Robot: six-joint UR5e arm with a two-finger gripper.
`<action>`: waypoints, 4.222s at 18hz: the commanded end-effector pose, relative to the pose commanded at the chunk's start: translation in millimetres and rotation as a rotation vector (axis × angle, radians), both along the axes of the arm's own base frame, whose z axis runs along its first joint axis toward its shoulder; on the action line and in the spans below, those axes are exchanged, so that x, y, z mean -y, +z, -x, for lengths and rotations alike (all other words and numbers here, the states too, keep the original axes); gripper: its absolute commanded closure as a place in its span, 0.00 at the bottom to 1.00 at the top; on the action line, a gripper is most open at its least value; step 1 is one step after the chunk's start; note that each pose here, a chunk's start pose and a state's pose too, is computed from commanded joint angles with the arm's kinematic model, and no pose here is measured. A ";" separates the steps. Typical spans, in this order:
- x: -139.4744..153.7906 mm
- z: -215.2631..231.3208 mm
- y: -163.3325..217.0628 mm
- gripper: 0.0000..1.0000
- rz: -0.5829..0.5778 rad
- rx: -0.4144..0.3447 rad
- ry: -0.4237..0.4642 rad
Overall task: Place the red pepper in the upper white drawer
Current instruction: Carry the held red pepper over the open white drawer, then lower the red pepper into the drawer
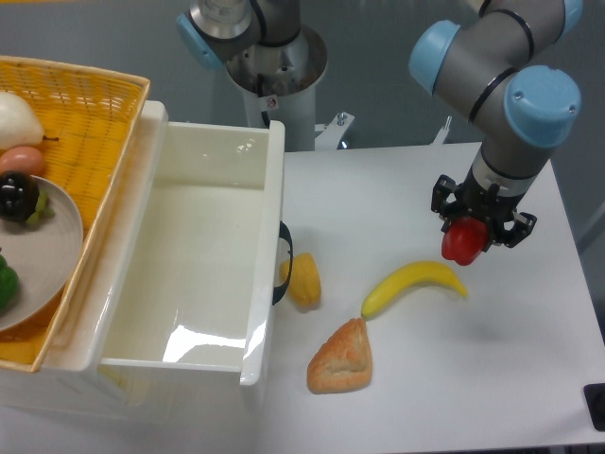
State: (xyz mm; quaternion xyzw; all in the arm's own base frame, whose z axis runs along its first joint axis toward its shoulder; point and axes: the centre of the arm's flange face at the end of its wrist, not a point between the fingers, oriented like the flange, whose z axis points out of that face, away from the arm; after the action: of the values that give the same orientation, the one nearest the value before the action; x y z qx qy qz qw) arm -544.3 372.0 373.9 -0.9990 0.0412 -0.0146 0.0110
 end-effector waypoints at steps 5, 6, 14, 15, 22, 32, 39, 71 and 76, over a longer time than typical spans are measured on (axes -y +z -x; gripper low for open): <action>2.3 -2.1 12.1 0.93 -0.004 0.007 0.005; 4.6 -3.3 16.9 0.97 -0.007 0.008 0.009; -8.6 -68.0 95.3 0.97 -0.054 -0.019 -0.038; -11.9 -77.9 103.3 0.97 -0.056 -0.023 -0.051; -41.5 -155.9 159.0 0.97 -0.149 -0.039 -0.114; -110.3 -252.6 162.6 0.97 -0.167 -0.032 -0.316; -143.3 -296.3 148.6 0.96 -0.165 0.006 -0.425; -196.4 -306.7 47.7 0.93 -0.119 0.114 -0.557; -198.0 -308.9 36.4 0.93 -0.116 0.118 -0.563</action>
State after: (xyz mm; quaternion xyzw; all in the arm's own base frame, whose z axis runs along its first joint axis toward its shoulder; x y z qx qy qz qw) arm -235.4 569.9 410.3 -0.9434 0.3166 -0.0726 0.0662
